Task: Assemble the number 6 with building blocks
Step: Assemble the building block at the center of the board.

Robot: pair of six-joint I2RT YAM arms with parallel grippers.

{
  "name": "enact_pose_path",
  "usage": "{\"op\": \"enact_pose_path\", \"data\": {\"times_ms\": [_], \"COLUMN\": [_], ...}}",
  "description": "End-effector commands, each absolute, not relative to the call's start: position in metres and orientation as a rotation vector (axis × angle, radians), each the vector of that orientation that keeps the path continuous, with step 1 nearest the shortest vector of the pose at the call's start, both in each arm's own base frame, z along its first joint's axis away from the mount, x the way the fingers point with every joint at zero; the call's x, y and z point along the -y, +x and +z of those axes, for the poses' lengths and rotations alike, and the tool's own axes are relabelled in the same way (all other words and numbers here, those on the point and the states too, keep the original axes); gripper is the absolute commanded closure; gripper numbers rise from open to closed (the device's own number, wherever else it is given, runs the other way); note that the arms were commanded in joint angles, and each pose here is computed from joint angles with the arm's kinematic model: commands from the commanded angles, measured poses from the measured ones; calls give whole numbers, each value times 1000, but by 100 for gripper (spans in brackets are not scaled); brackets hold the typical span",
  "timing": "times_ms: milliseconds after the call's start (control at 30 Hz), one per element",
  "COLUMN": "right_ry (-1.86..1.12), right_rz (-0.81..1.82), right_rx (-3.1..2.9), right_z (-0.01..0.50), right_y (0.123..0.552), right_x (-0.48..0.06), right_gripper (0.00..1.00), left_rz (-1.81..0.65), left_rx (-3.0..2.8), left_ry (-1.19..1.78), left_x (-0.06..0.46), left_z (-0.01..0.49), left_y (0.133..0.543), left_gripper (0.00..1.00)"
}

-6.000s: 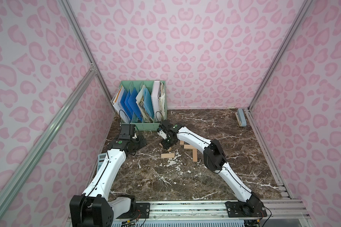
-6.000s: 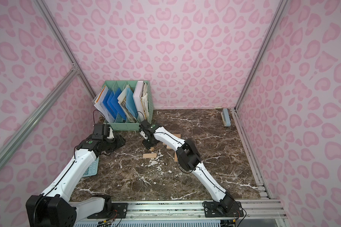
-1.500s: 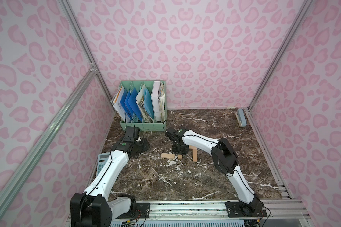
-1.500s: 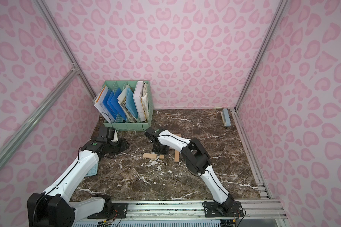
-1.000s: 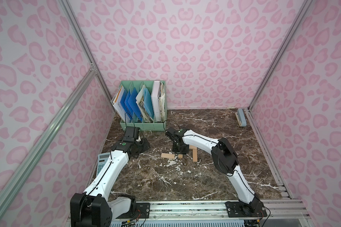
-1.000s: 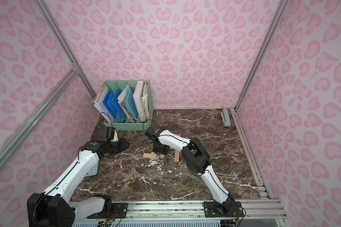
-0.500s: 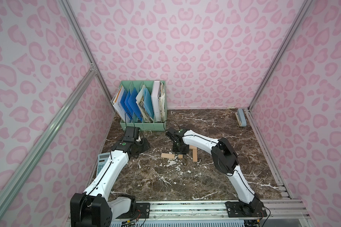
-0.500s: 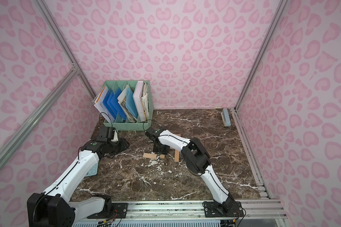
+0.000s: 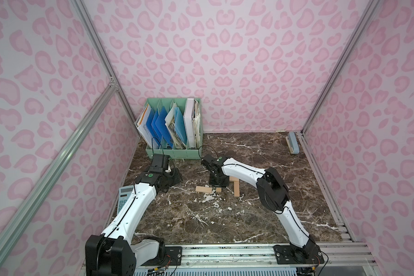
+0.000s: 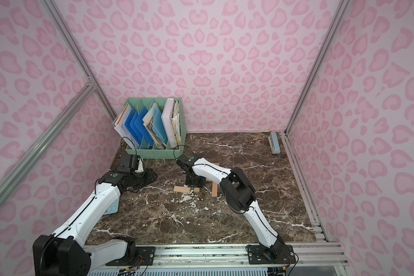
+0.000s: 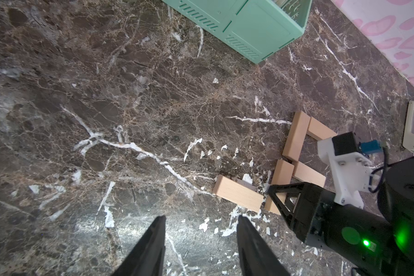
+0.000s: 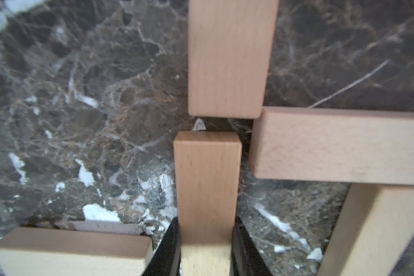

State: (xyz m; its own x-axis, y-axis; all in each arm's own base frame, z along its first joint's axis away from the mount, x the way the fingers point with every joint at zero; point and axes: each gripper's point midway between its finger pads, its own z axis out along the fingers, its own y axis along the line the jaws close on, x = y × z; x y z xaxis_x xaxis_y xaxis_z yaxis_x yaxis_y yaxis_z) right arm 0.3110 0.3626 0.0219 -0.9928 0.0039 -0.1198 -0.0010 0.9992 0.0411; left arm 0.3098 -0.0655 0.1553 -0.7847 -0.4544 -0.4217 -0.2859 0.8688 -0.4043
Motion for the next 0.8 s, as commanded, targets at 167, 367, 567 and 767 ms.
{"op": "enact_pose_path", "data": {"times_ms": [167,367,567,767], "right_ry": [7,21,16,5], "right_rz": [2,-6,-1,1], "right_rx": [-3042,-3032,-3032,-3033], "right_z": [21,23,23,22], "right_y": [303,302,301,300], "right_x": [-352,-348,-350,-351], "right_gripper": [82,84,84,73], "left_rz": [-443,-443,-447,-445], "left_rx": [-2508,-2508,-2507,-2511], "left_ry": [-529,-528,-525,-524], "left_x": [66,66,67,67], "left_z": [159,159,160,158], "left_y": [311,309,308,307], "left_gripper": [48,48,48,48]}}
